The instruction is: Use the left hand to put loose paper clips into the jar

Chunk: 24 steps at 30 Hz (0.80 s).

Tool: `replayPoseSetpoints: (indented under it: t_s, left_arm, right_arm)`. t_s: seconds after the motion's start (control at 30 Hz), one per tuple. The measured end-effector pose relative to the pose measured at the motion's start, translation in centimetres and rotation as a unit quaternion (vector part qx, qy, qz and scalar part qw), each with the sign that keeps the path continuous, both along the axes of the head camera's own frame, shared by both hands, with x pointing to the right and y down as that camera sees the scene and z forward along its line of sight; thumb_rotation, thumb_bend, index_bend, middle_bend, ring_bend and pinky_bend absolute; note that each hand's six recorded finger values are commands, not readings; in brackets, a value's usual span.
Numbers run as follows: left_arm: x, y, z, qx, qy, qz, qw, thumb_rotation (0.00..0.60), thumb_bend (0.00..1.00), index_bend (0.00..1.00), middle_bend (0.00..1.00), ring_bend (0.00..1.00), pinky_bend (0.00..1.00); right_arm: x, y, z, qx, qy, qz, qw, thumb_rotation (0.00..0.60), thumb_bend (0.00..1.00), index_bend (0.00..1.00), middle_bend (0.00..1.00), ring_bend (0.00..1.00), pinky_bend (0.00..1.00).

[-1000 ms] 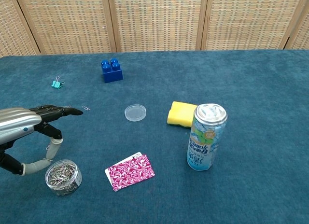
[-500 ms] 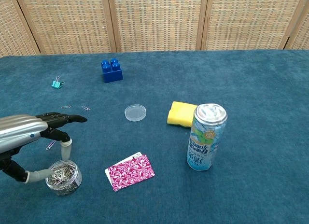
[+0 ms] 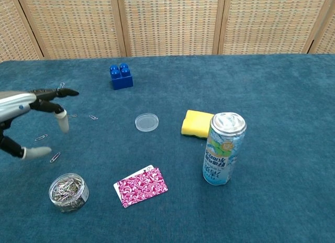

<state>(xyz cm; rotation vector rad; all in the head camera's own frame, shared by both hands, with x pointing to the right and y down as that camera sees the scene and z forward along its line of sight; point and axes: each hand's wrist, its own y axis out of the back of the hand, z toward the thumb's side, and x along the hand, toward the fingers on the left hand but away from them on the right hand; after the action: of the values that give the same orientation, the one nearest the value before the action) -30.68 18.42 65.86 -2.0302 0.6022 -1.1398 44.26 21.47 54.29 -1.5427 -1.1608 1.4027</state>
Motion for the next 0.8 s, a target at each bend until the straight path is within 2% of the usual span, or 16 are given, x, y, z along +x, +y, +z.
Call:
replayPoseSetpoints:
  t_s: [0.2,0.33,0.53,0.8]
  left_arm:
    - [-2.5,-5.4,0.7,0.035,-0.026,-0.061,0.9972,0.6,0.3,0.5,0.0,0.0,0.0]
    - [-4.0,-8.0,2.5,0.028,-0.055,-0.102,0.9929,0.6,0.3,0.51,0.0,0.0,0.0]
    - [-4.6,-10.2,5.3,0.003,-0.076,-0.146,0.9864,0.6,0.3,0.54,0.0,0.0,0.0]
    - [-4.1,-11.8,8.0,-0.005,-0.101,-0.163,0.9814,0.6,0.32,0.55,0.0,0.0,0.0]
  right_arm:
    - [-0.1,0.0,0.1,-0.001,0.003,-0.001,1.0,0.6,0.0,0.06,0.0,0.0,0.0]
    - [-0.1,0.0,0.3,-0.004,0.005,0.0,1.0,0.6,0.0,0.06,0.0,0.0,0.0]
    - [0.1,0.0,0.5,-0.006,0.009,0.003,0.9999,0.6,0.0,0.06,0.0,0.0,0.0]
    - [0.5,-0.2,0.9,-0.011,0.013,0.009,0.9998,0.6,0.0,0.06,0.0,0.0,0.0]
